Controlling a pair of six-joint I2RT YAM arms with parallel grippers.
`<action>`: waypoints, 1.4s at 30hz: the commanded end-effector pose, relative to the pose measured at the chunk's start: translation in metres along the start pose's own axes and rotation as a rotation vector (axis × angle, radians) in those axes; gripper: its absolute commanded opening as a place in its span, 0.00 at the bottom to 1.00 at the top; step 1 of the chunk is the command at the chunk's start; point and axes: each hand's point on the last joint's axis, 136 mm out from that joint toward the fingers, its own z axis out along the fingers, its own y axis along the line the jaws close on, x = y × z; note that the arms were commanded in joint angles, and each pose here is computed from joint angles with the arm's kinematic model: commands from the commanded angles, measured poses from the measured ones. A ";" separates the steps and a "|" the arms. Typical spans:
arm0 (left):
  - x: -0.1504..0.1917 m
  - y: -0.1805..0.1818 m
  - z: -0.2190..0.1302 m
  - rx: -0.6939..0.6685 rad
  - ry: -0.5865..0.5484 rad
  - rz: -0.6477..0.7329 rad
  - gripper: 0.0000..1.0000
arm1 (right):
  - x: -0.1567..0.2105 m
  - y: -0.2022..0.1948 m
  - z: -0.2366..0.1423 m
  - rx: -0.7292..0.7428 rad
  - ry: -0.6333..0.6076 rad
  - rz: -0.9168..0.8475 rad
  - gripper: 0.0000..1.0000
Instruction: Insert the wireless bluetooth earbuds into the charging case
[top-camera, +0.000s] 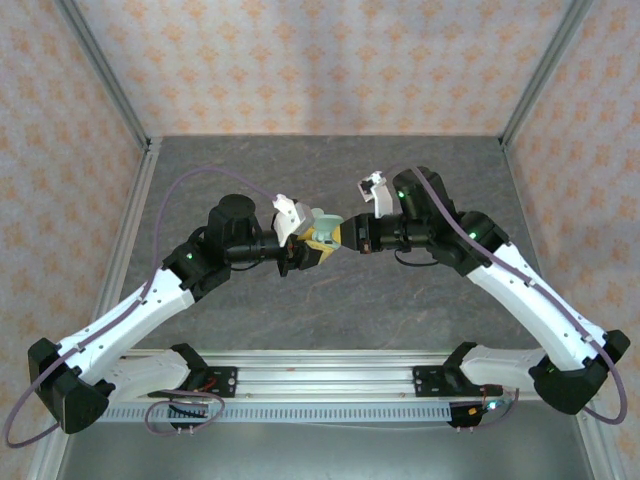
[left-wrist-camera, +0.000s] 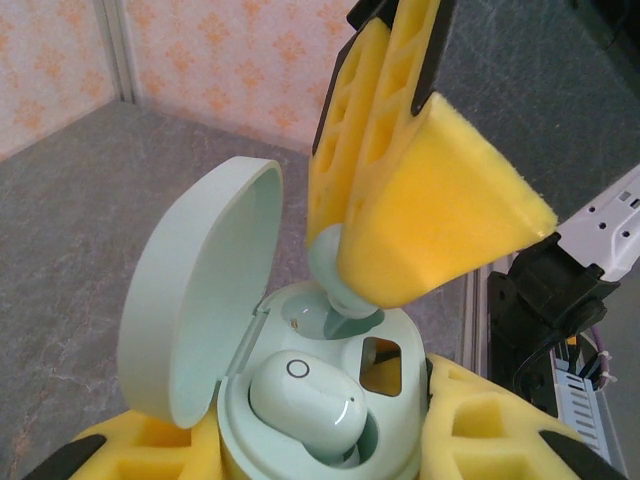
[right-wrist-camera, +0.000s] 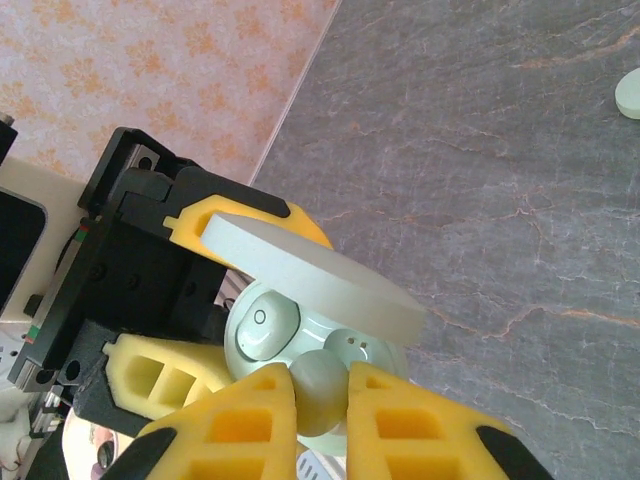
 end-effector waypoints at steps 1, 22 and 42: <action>-0.018 -0.008 -0.005 0.029 -0.048 0.019 0.31 | -0.009 0.007 -0.001 -0.013 -0.031 -0.039 0.15; -0.020 -0.008 -0.004 0.027 -0.046 0.019 0.31 | -0.005 0.007 -0.004 -0.002 -0.009 -0.037 0.27; -0.020 -0.007 -0.004 0.025 -0.046 0.012 0.31 | -0.019 0.014 -0.033 0.056 -0.100 -0.038 0.32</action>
